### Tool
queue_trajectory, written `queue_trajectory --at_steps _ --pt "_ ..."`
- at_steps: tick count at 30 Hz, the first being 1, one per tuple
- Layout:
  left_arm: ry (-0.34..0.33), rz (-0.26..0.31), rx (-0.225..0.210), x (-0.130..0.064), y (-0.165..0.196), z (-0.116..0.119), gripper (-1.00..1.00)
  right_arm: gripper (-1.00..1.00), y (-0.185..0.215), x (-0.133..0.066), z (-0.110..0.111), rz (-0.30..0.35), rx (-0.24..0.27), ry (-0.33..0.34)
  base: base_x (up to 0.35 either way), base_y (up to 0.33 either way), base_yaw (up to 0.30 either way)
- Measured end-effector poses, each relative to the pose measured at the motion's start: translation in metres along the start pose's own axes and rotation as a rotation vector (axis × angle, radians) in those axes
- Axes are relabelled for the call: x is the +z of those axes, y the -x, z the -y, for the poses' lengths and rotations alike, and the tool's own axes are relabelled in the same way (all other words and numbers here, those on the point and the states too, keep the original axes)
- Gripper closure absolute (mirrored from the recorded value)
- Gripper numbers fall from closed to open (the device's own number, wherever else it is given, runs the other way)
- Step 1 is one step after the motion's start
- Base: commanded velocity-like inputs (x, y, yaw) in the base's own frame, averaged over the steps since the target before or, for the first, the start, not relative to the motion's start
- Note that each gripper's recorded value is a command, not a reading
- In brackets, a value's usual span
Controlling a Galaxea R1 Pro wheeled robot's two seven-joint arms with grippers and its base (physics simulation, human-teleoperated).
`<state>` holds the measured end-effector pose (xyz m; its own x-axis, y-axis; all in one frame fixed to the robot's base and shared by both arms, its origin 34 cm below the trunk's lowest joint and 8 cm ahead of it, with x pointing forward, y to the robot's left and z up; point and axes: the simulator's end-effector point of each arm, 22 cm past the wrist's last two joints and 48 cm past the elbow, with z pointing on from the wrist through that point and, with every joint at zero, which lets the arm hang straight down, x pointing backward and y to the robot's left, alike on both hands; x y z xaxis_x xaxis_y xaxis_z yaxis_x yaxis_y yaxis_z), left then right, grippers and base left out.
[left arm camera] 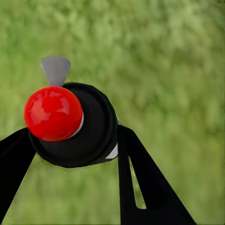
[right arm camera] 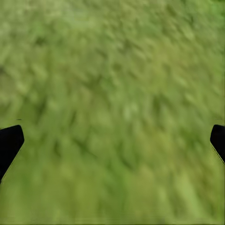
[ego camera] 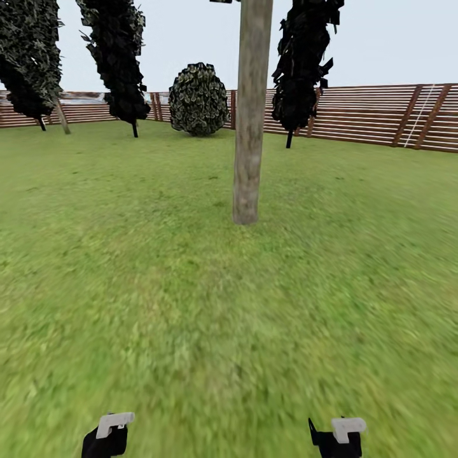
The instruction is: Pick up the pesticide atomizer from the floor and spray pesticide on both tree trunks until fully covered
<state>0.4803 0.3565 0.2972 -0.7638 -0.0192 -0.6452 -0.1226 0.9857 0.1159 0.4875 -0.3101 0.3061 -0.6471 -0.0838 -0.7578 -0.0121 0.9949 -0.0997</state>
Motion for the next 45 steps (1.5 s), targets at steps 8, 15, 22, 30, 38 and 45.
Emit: queue_trajectory --at_steps 8,15,22,30,38,45 --pt "0.000 0.000 0.000 0.0000 0.0000 0.0001 1.00 -1.00 0.0000 0.0000 0.0001 0.000 0.000 0.000 0.335 0.000 -0.161" --pt "0.001 0.000 -0.001 0.0000 0.0000 -0.0004 1.00 -1.00 0.0000 0.0000 0.0000 0.000 0.000 0.000 0.335 0.000 -0.054" --pt "0.001 0.000 -0.001 0.0001 0.0001 -0.0006 1.00 -1.00 0.0000 0.0000 0.0000 0.000 0.000 0.000 0.335 0.000 -0.057" --pt "0.001 0.000 0.000 0.0001 0.0001 -0.0009 1.00 -1.00 0.0000 0.0000 0.0000 0.000 0.000 0.000 0.335 0.000 -0.179" --pt "0.002 0.000 0.000 0.0001 0.0001 -0.0012 1.00 -1.00 -0.0007 -0.0002 0.0008 -0.001 -0.002 0.000 0.335 0.000 -0.008" --pt "0.002 0.000 0.000 0.0001 0.0001 -0.0012 1.00 -1.00 -0.0007 -0.0002 0.0009 -0.002 -0.002 0.000 0.335 0.000 0.000"
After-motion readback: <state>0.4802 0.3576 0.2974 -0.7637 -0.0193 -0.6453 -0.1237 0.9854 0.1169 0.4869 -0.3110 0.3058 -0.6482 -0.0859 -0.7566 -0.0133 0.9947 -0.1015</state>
